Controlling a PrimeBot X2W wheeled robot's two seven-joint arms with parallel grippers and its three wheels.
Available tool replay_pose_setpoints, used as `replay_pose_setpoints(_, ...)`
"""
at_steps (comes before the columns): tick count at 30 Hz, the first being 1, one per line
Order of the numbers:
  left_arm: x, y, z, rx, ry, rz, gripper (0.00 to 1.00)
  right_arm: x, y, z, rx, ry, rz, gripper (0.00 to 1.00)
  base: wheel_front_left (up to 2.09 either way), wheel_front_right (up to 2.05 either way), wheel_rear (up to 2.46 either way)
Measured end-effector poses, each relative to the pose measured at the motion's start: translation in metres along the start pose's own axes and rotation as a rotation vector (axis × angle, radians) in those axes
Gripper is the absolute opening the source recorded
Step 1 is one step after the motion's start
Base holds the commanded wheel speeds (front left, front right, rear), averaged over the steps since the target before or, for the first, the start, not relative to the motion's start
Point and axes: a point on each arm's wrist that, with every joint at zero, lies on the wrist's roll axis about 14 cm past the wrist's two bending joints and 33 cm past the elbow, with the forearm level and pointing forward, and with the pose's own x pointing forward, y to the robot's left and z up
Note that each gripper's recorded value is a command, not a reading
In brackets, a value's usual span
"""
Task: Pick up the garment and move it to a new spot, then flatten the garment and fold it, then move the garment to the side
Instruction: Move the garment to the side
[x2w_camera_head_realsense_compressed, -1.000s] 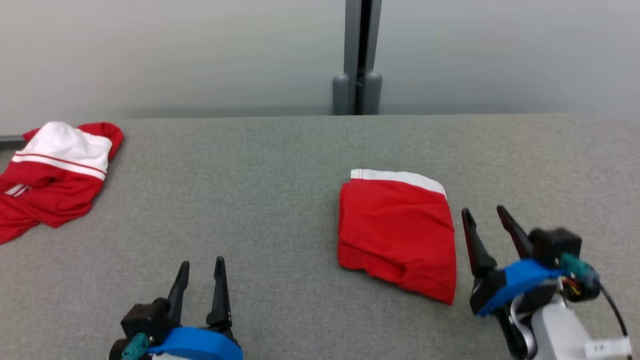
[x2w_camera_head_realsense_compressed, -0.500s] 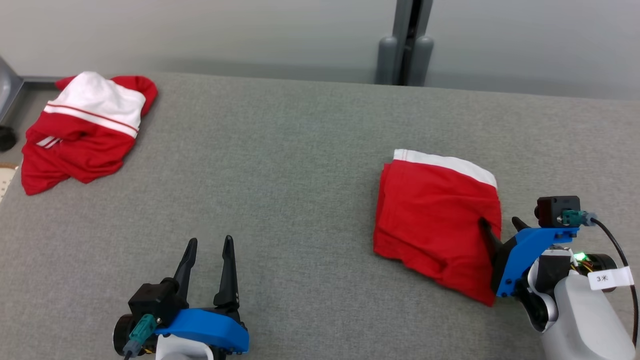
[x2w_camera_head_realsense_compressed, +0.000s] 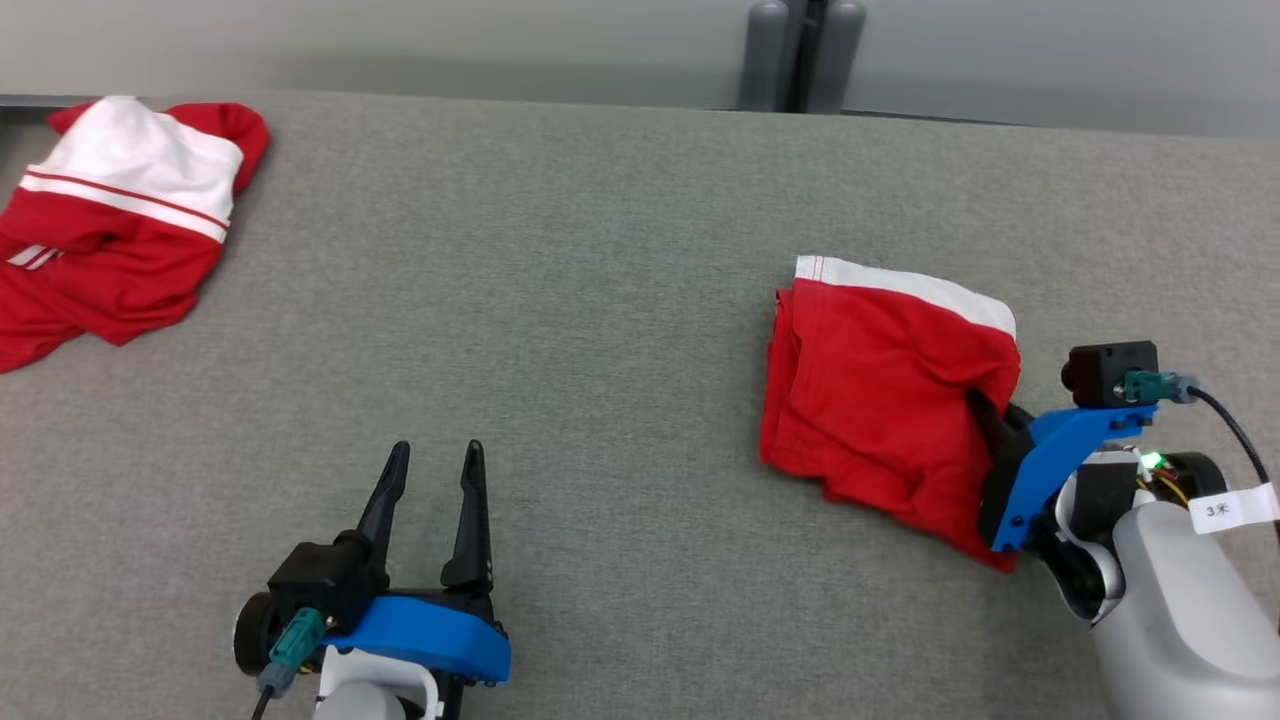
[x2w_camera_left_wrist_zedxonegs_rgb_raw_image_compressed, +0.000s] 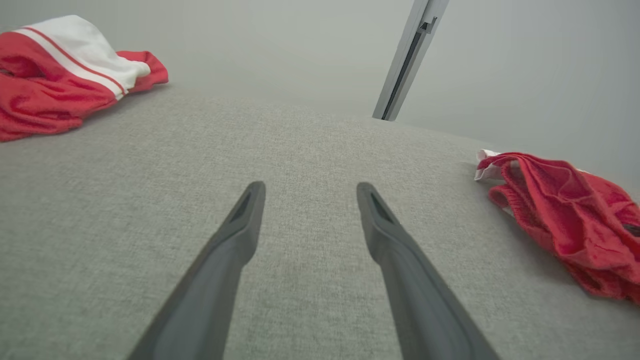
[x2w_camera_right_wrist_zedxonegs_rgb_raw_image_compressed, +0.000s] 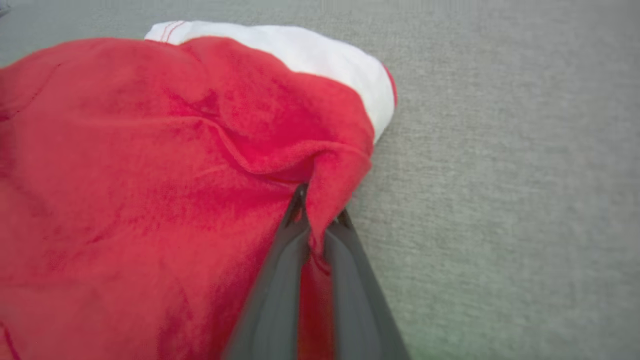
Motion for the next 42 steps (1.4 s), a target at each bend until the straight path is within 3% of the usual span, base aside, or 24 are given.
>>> replay_pose_setpoints(6, 0.023, -0.037, -0.007, 0.02, 0.016, -0.131, 1.0, -0.021, -0.056, 0.013, -0.017, -0.064, -0.116, 0.0, 0.0, 0.0, 0.0)
replay_pose_setpoints(13, 0.048, -0.099, -0.03, 0.023, 0.089, -0.339, 1.0, -0.071, -0.14, 0.007, 0.017, -0.09, -0.328, 0.0, 0.0, 0.0, 0.0)
replay_pose_setpoints(20, 0.063, -0.138, -0.042, 0.036, 0.127, -0.472, 1.0, -0.101, -0.18, -0.004, 0.053, -0.103, -0.455, 0.0, 0.0, 0.0, 0.0)
replay_pose_setpoints(26, 0.069, -0.129, -0.045, 0.055, 0.139, -0.467, 1.0, -0.09, -0.2, 0.011, 0.005, -0.087, -0.488, 0.0, 0.0, 0.0, 0.0)
replay_pose_setpoints(35, 0.071, -0.09, -0.048, 0.073, 0.153, -0.367, 1.0, -0.063, -0.24, 0.058, -0.107, -0.049, -0.547, 0.0, 0.0, 0.0, 0.0)
replay_pose_setpoints(39, 0.07, -0.076, -0.05, 0.074, 0.16, -0.331, 1.0, -0.045, -0.242, 0.067, -0.148, -0.031, -0.545, 0.0, 0.0, 0.0, 0.0)
replay_pose_setpoints(40, 0.07, -0.073, -0.051, 0.074, 0.16, -0.324, 1.0, -0.041, -0.242, 0.069, -0.158, -0.027, -0.543, 0.13, 0.0, 0.0, 0.0)
replay_pose_setpoints(41, 0.07, -0.071, -0.051, 0.074, 0.161, -0.318, 1.0, -0.038, -0.244, 0.069, -0.169, -0.019, -0.546, 0.39, 0.0, 0.0, 0.0)
replay_pose_setpoints(42, 0.07, -0.07, -0.051, 0.073, 0.159, -0.314, 1.0, -0.036, -0.245, 0.07, -0.184, -0.012, -0.55, 0.59, 0.0, 0.0, 0.0)
